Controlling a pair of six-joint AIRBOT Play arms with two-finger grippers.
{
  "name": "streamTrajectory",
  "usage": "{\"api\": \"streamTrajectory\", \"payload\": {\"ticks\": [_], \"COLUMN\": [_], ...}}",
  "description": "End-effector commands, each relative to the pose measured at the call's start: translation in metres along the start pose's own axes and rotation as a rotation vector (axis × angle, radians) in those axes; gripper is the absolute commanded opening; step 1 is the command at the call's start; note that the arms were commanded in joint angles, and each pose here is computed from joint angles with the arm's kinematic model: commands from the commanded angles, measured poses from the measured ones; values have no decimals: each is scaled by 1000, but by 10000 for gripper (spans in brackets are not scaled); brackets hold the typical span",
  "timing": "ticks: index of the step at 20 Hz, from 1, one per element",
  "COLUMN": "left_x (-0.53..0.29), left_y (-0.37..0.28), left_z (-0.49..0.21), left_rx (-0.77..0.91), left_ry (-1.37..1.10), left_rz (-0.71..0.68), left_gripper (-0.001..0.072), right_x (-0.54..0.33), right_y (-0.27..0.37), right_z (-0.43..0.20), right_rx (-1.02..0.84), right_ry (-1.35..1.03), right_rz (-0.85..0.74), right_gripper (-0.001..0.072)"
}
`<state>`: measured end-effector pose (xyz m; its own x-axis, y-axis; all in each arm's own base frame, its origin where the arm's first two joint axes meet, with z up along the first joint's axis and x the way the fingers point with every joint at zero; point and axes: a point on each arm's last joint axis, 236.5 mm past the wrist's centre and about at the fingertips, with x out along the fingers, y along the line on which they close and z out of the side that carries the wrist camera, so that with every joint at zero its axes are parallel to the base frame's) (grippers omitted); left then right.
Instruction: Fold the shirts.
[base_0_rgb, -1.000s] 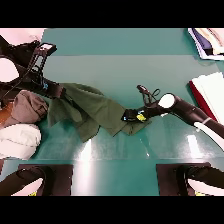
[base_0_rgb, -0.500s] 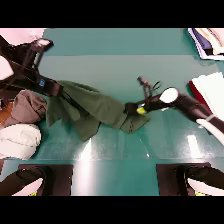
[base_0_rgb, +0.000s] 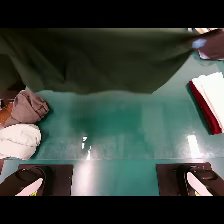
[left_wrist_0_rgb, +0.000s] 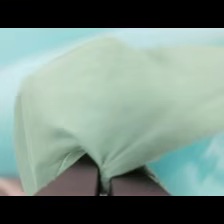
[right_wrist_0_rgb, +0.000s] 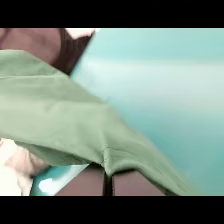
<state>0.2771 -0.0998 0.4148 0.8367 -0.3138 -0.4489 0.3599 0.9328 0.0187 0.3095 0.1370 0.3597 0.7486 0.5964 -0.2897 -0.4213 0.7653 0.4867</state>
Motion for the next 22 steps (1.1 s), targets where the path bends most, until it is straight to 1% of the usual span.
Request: {"api": "streamTrajectory", "payload": {"ticks": [1,4,6,7,10,13,15,18,20,22], "left_x": [-68,-96,-92,-80,-12,61,109,176,222,264], "left_y": [-26,-61,-85,-90,-85,-77,-77,-75,-66,-53], "left_z": [36,43,27,12,-63,-142,-192,-254,-278,-289], "left_rx": [10,17,28,36,31,27,5,-23,-22,-64], "left_ry": [-214,-286,-214,-143,183,447,575,691,722,702], "left_rz": [-99,-243,-348,-374,-370,-362,-374,-370,-338,-285], "left_gripper": [24,25,24,24,24,24,24,24,25,25], "right_x": [-77,-112,-123,-124,-110,-74,-35,29,75,111], "right_y": [21,16,2,-5,-30,-58,-82,-130,-164,-196], "right_z": [32,39,34,30,10,-30,-67,-132,-160,-170], "right_rx": [-116,-138,-97,-65,47,158,228,260,292,344], "right_ry": [-135,-156,-106,-72,92,341,508,707,723,665], "right_rz": [-113,-250,-330,-351,-345,-266,-217,-232,-250,-278], "right_gripper": [17,17,17,17,18,18,18,20,20,21]}}
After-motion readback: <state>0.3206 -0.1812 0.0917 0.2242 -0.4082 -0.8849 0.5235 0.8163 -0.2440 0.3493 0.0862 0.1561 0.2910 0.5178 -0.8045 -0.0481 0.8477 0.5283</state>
